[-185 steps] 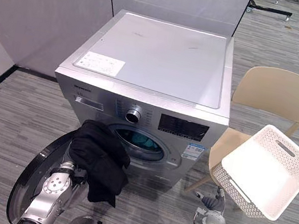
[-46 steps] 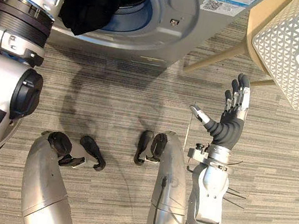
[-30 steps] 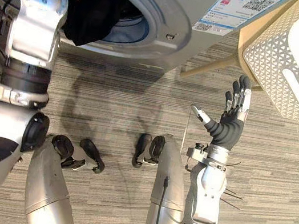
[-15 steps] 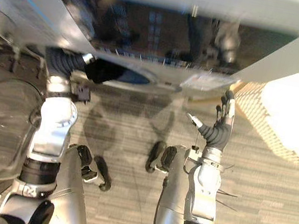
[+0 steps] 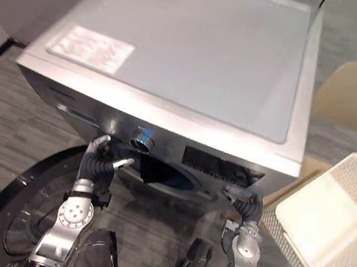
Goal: Pick up the laundry basket with both hands and put the clothes into the washing machine.
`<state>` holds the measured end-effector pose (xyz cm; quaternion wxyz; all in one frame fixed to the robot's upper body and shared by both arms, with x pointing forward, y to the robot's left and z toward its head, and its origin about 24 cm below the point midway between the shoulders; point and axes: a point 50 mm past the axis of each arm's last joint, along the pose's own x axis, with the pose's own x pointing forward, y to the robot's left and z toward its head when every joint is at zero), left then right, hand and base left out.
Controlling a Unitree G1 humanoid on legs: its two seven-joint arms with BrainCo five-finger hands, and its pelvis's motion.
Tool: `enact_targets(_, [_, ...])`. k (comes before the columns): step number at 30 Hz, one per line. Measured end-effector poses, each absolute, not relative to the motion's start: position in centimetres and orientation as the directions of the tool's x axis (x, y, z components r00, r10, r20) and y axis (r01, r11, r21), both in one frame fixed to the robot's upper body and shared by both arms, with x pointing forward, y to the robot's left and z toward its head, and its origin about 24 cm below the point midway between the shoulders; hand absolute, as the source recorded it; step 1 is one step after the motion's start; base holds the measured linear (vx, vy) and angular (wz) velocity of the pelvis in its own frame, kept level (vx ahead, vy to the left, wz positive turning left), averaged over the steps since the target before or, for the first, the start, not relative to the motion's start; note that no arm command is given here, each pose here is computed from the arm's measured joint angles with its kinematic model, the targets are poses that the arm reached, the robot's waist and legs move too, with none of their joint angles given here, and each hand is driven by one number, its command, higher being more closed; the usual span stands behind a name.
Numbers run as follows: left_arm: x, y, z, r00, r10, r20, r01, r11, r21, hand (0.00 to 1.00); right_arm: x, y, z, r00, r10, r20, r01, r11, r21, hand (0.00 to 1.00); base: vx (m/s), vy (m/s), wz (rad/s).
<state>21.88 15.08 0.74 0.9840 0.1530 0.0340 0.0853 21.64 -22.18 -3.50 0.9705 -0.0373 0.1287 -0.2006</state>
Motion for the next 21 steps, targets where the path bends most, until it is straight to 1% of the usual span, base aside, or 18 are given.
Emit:
enact_targets(2, [21.1, 15.7, -2.1, 0.967, 0.194, -0.164, -0.132, 0.936, 0.327, 0.0, 20.9, -22.3, -5.3, 0.863, -0.397, -0.312, 0.361, 0.917, -0.167, 0.0, 0.09, -0.071, 0.17])
enact_targets(3, [20.3, 16.3, -4.4, 0.941, 0.209, -0.265, -0.111, 0.932, 0.344, 0.0, 20.4, -22.4, -6.6, 0.846, -0.386, -0.367, 0.333, 0.921, -0.2, 0.0, 0.1, -0.074, 0.24])
enact_targets(4, [19.2, 17.1, -6.6, 0.902, 0.231, -0.364, -0.092, 0.928, 0.36, 0.0, 20.1, -22.5, -7.8, 0.826, -0.372, -0.424, 0.294, 0.925, -0.239, 0.0, 0.1, -0.07, 0.2])
enact_targets(5, [18.6, 17.5, -7.4, 0.883, 0.241, -0.403, -0.086, 0.926, 0.367, 0.0, 19.9, -22.6, -8.3, 0.816, -0.364, -0.448, 0.272, 0.927, -0.258, 0.0, 0.1, -0.059, 0.1])
enact_targets(7, [16.5, 19.1, -10.0, 0.795, 0.301, -0.526, -0.113, 0.926, 0.36, 0.0, 18.9, -23.3, -9.8, 0.772, -0.357, -0.526, 0.226, 0.927, -0.298, 0.0, 0.12, -0.035, 0.05])
enact_targets(10, [14.7, 20.5, -11.8, 0.705, 0.348, -0.618, -0.18, 0.93, 0.32, 0.0, 18.0, -24.0, -10.9, 0.723, -0.368, -0.584, 0.206, 0.922, -0.327, 0.0, 0.08, -0.031, -0.03])
enact_targets(11, [14.3, 20.7, -12.1, 0.689, 0.356, -0.632, -0.194, 0.93, 0.313, 0.0, 17.9, -24.0, -11.1, 0.717, -0.368, -0.592, 0.199, 0.922, -0.333, 0.0, 0.07, -0.065, -0.18])
enact_targets(12, [13.8, 22.0, -12.4, 0.657, 0.385, -0.648, -0.217, 0.92, 0.326, 0.0, 17.6, -24.1, -11.4, 0.705, -0.369, -0.606, 0.187, 0.92, -0.343, 0.0, 0.08, -0.034, -0.14])
enact_targets(13, [13.6, 21.9, -12.7, 0.642, 0.375, -0.669, -0.215, 0.925, 0.313, 0.0, 17.4, -24.6, -11.4, 0.691, -0.385, -0.611, 0.194, 0.914, -0.357, 0.0, 0.07, -0.025, -0.1])
enact_targets(15, [13.4, 20.9, -13.2, 0.633, 0.336, -0.697, -0.213, 0.942, 0.261, 0.0, 16.1, -26.1, -11.9, 0.638, -0.421, -0.645, 0.185, 0.897, -0.402, 0.0, 0.01, 0.041, -0.08])
enact_targets(17, [13.4, 20.8, -13.3, 0.629, 0.328, -0.704, -0.21, 0.944, 0.253, 0.0, 15.8, -26.9, -11.9, 0.62, -0.438, -0.651, 0.173, 0.885, -0.432, 0.0, 0.02, 0.096, -0.09])
enact_targets(21, [13.0, 21.0, -13.7, 0.614, 0.314, -0.724, -0.195, 0.949, 0.247, 0.0, 15.7, -26.2, -12.3, 0.609, -0.424, -0.671, 0.155, 0.893, -0.423, 0.0, -0.05, 0.078, -0.11])
